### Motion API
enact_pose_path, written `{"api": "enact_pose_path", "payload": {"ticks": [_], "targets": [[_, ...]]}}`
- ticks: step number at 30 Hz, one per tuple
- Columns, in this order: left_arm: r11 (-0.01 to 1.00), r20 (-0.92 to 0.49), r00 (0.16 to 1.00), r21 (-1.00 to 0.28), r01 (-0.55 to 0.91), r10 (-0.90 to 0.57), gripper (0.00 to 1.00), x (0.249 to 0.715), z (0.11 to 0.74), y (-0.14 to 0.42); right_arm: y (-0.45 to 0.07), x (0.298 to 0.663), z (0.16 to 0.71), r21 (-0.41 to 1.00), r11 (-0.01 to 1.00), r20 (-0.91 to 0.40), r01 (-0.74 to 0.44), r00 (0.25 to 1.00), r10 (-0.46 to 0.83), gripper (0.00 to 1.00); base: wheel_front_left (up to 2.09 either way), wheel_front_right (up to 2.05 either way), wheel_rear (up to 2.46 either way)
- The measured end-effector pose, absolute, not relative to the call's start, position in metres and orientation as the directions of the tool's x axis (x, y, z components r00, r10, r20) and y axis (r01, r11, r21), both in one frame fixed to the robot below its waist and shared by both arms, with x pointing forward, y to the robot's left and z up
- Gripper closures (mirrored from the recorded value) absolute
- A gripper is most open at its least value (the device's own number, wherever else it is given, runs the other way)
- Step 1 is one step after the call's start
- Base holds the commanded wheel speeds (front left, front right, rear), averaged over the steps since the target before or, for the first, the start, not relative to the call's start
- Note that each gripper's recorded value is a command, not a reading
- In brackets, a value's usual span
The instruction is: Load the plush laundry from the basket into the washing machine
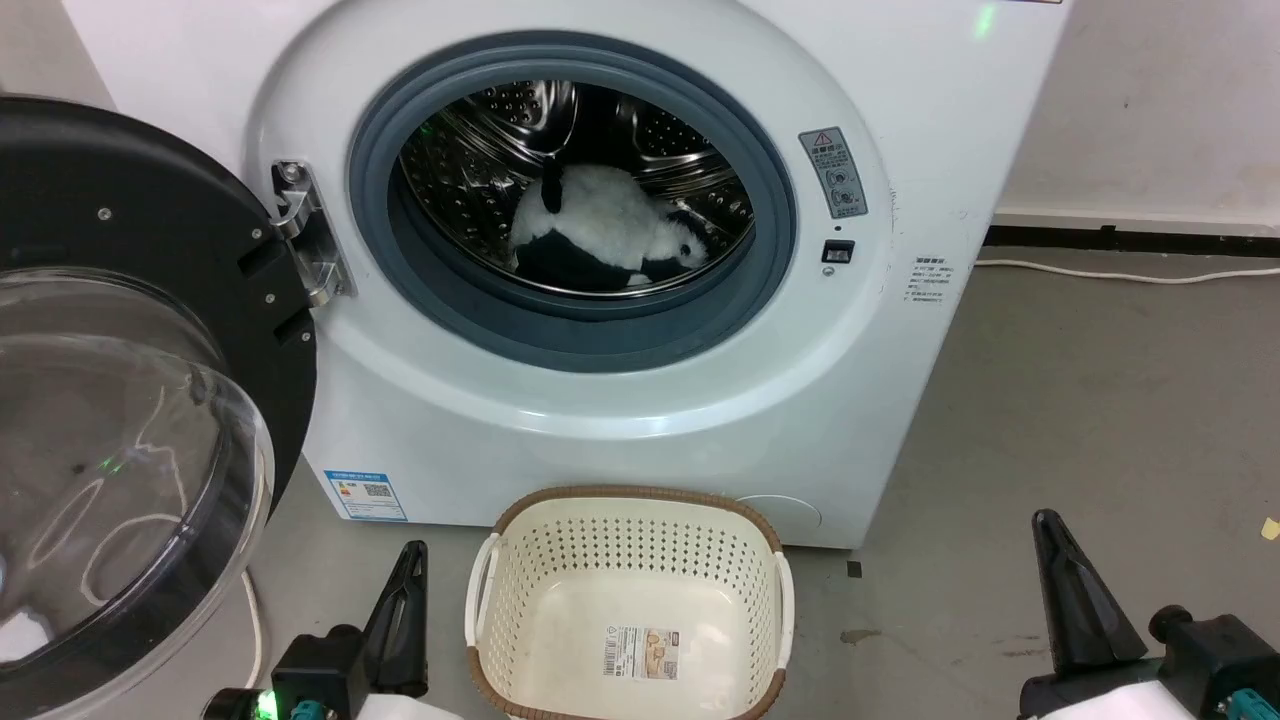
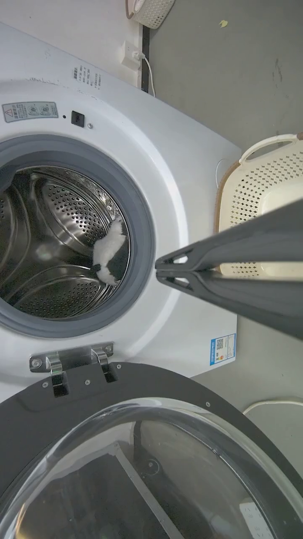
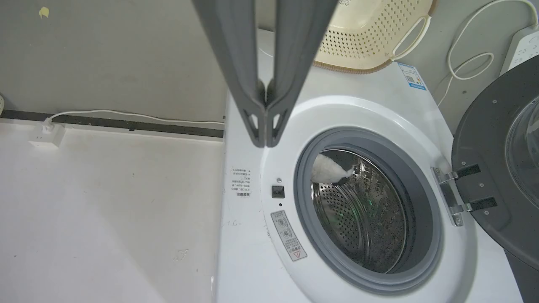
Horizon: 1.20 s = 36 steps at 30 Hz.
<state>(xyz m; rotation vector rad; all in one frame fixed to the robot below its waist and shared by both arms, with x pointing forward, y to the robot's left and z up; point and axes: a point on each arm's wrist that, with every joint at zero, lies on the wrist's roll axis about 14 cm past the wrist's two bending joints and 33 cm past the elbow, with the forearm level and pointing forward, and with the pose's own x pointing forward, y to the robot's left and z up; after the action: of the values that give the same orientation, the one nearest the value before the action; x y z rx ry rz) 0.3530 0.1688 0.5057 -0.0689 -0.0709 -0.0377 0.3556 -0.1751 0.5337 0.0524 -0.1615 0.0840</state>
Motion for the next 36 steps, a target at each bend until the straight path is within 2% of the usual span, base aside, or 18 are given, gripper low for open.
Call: {"api": "enact_pose_path", "payload": {"ticks": [36], "targets": [[0.999, 0.039, 0.999, -0.038, 0.037, -0.036, 1.00, 0.3573, 0.5084, 0.1696, -0.1704, 0.3574, 0.5249, 0.025, 0.995, 0.092, -0.100, 0.991, 0.097, 1.00, 0.00, 0.00, 0.00]]}}
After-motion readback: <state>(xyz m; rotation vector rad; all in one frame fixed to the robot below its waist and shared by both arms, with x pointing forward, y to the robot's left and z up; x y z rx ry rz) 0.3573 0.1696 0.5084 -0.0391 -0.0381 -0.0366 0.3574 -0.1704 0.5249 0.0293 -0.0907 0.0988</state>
